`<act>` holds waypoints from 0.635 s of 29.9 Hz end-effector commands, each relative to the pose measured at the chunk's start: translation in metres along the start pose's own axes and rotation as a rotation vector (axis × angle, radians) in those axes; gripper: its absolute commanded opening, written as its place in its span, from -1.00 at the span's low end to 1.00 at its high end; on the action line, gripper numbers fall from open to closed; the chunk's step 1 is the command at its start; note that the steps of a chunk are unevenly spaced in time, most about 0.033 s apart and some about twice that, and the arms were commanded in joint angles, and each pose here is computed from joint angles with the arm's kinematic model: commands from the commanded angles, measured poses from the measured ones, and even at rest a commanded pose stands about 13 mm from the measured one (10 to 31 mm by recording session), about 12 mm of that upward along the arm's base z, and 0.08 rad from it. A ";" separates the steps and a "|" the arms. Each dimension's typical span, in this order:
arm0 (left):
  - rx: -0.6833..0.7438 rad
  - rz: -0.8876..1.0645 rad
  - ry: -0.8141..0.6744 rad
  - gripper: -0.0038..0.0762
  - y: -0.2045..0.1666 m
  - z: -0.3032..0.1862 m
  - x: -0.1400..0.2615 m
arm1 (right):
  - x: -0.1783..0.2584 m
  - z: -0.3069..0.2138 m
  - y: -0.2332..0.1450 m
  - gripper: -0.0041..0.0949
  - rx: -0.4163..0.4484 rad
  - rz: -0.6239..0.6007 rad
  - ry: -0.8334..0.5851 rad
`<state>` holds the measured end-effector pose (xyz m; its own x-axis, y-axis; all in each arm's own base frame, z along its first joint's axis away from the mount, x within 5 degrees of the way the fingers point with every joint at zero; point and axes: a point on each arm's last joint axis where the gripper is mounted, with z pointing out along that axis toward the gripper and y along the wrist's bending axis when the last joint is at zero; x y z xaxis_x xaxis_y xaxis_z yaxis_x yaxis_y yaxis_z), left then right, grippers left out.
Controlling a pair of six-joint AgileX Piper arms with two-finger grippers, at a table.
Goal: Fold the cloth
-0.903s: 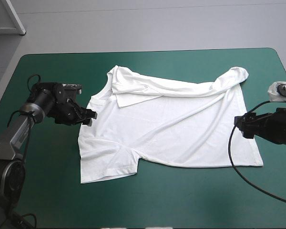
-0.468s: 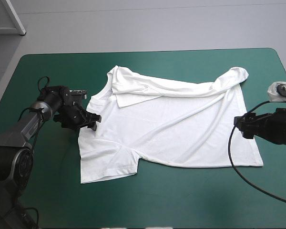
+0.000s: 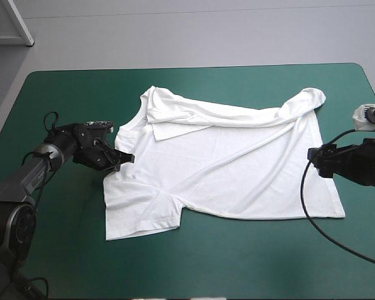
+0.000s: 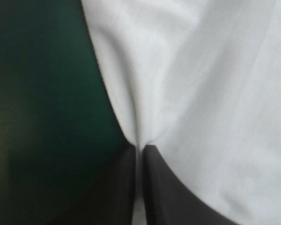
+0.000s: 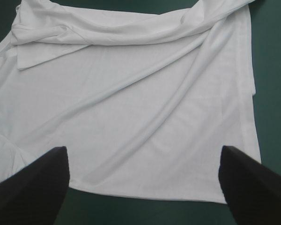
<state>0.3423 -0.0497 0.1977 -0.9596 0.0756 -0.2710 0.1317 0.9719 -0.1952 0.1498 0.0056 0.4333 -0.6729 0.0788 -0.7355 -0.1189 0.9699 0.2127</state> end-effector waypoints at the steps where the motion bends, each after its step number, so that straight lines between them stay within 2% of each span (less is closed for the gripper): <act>1: 0.051 -0.017 0.091 -0.93 -0.007 0.011 0.013 | -0.010 -0.008 0.005 0.69 -0.028 0.002 -0.103; 9: -0.096 0.099 -0.041 -0.93 0.007 -0.048 0.012 | -0.011 -0.009 0.005 0.69 -0.029 0.004 -0.107; 14: -0.122 -0.092 -0.206 -0.93 0.049 -0.104 0.022 | -0.010 -0.008 0.006 0.69 -0.033 0.005 -0.097; 19: -0.175 -0.309 -0.332 -0.93 0.104 -0.132 0.029 | -0.008 -0.008 0.007 0.69 -0.042 -0.003 -0.074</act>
<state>0.2966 0.0587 0.2687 -0.8988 -0.1622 -0.4072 -0.1189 0.9844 -0.1296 0.1500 0.0077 0.4343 -0.6680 0.0886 -0.7389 -0.1313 0.9632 0.2343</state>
